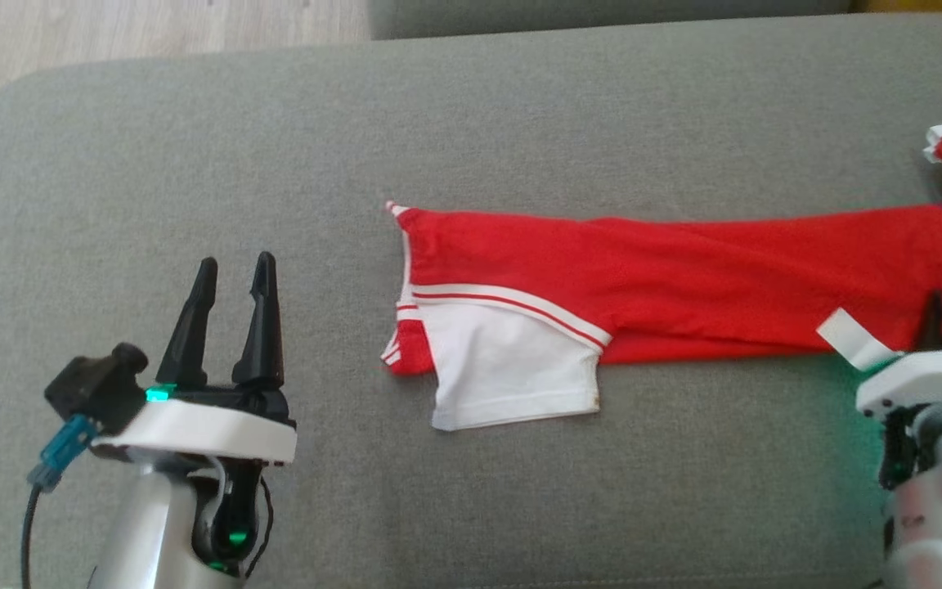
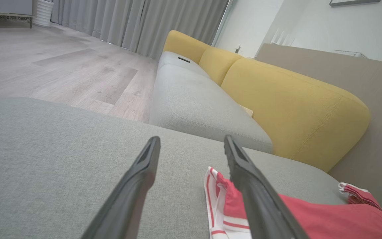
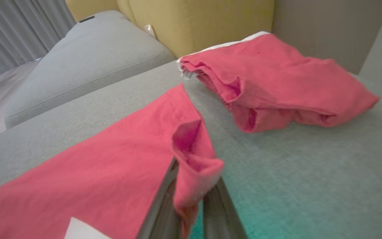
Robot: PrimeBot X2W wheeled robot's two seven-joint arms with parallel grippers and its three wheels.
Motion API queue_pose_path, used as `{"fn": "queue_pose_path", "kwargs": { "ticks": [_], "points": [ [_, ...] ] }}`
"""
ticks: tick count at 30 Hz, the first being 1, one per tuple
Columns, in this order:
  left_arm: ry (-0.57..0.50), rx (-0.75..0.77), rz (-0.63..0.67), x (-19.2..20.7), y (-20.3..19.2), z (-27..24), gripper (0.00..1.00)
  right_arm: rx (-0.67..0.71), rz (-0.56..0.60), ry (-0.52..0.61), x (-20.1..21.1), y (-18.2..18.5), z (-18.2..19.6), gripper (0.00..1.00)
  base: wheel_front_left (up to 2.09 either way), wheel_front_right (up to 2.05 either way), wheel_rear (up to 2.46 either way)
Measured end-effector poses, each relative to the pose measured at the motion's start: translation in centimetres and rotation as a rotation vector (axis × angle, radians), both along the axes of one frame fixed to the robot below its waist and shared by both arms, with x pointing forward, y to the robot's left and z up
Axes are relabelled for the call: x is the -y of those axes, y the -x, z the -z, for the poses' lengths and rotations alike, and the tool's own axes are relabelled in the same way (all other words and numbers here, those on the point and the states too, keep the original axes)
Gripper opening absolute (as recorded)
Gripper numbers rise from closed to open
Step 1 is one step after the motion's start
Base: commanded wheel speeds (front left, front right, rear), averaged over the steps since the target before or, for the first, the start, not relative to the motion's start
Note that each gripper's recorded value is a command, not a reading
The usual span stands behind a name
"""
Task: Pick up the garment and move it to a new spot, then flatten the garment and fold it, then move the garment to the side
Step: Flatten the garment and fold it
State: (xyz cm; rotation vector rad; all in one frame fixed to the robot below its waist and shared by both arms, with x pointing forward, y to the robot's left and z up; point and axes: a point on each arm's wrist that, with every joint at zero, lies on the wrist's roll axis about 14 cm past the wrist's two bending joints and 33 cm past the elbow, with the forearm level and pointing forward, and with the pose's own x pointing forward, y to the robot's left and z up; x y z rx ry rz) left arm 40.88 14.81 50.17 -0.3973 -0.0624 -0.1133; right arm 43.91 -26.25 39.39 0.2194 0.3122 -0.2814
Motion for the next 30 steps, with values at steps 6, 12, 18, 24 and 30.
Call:
{"fn": "queue_pose_path", "kwargs": {
  "ticks": [6, 12, 18, 24, 30],
  "points": [
    [0.013, 0.023, 0.001, 0.1, 0.4, -0.9, 1.0, 0.058, -0.009, 0.028, -0.1, 0.0, -2.0, 0.0, 0.0, 0.0, 0.0],
    [0.021, 0.029, -0.008, -0.2, 1.4, -1.2, 1.0, 0.168, -0.188, -0.054, -6.7, -2.2, -5.2, 0.0, 0.0, 0.0, 0.0],
    [0.024, 0.04, -0.03, -0.9, 2.6, -1.7, 1.0, 0.298, -0.452, -0.173, -16.1, -2.6, -9.9, 0.0, 0.0, 0.0, 0.0],
    [0.022, 0.035, -0.066, -2.1, 3.7, -1.6, 1.0, 0.261, -0.677, -0.258, -23.7, 0.3, -9.6, 0.0, 0.0, 0.0, 0.0],
    [0.028, 0.03, -0.109, -3.5, 4.6, -1.5, 1.0, 0.186, -0.808, -0.315, -28.3, 2.3, -8.0, 0.0, 0.0, 0.0, 0.0]
  ]
}}
